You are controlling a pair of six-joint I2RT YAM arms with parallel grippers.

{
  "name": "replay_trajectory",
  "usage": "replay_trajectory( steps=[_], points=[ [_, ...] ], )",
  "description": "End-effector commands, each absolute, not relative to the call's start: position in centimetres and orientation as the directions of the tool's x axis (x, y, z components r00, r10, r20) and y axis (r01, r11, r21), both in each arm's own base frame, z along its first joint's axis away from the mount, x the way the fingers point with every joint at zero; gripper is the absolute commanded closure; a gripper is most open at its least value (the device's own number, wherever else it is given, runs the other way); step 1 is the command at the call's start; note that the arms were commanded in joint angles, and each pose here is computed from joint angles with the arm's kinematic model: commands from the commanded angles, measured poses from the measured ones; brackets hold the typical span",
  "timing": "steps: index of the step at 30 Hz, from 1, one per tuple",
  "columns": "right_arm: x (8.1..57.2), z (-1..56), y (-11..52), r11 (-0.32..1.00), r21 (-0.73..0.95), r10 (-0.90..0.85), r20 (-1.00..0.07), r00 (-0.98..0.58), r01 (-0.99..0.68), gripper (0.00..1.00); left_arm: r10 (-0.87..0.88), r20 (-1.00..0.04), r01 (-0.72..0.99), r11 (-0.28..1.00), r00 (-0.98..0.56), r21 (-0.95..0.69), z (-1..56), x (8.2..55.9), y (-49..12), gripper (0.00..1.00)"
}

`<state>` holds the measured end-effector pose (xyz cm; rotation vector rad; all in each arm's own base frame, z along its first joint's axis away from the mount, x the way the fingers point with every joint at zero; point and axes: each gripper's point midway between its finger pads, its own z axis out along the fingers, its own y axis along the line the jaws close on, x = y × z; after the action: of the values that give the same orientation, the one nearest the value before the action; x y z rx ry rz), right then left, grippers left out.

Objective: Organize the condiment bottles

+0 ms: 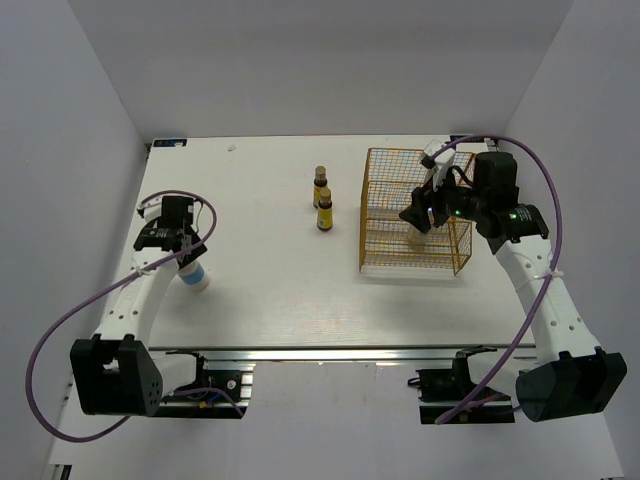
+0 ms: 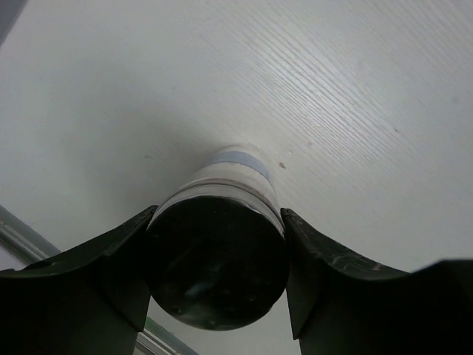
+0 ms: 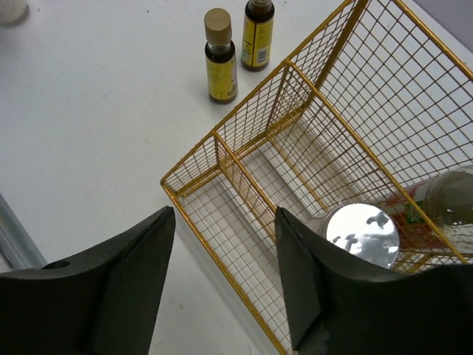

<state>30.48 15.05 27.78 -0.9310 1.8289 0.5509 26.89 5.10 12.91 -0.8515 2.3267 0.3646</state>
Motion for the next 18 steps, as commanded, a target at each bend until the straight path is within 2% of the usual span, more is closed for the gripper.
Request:
replay_trajectory(
  steps=[1,2,3,4,6,11,15,17,18],
  points=[
    [30.8,30.6,14.9,0.628,-0.063,-0.326,-0.926,-0.189,-0.775,0.4,-0.484,-0.684,-0.5,0.843,-0.546,-0.197,17.5,29.7,1.4,1.0],
    [30.8,30.9,14.9,0.638,-0.046,-0.31,-0.929,-0.201,-0.768,0.46,-0.486,-0.688,-0.447,0.857,-0.538,-0.256,18.9,30.4,0.3,1.0],
    [30.8,31.2,14.9,0.645,-0.039,-0.3,-0.932,-0.205,-0.763,0.58,-0.488,-0.685,-0.395,0.867,-0.541,-0.305,19.8,30.8,-0.9,1.0],
    [30.9,31.6,14.9,0.654,-0.033,-0.287,-0.935,-0.208,-0.756,0.82,-0.48,-0.697,-0.321,0.877,-0.532,-0.358,21.3,31.4,-2.4,1.0],
    [31.0,32.7,15.0,0.667,-0.009,-0.254,-0.943,-0.216,-0.745,1.0,-0.466,-0.694,-0.162,0.874,-0.549,-0.458,24.3,31.8,-6.0,1.0],
    [31.8,35.0,14.8,0.715,0.041,-0.172,-0.957,-0.232,-0.698,1.0,-0.351,-0.741,0.13,0.854,-0.573,-0.505,30.1,31.8,-15.3,1.0],
    [32.5,35.5,14.2,0.741,0.068,-0.138,-0.958,-0.25,-0.668,1.0,-0.302,-0.776,0.332,0.775,-0.553,-0.538,35.7,32.7,-21.7,1.0],
    [33.2,35.4,13.2,0.774,0.083,-0.117,-0.956,-0.27,-0.628,1.0,-0.234,-0.79,0.429,0.735,-0.567,-0.526,36.7,34.0,-26.2,1.0],
    [33.2,35.5,13.2,0.774,0.083,-0.116,-0.956,-0.269,-0.628,1.0,-0.234,-0.789,0.426,0.737,-0.568,-0.525,36.6,34.0,-26.2,1.0]
  ],
)
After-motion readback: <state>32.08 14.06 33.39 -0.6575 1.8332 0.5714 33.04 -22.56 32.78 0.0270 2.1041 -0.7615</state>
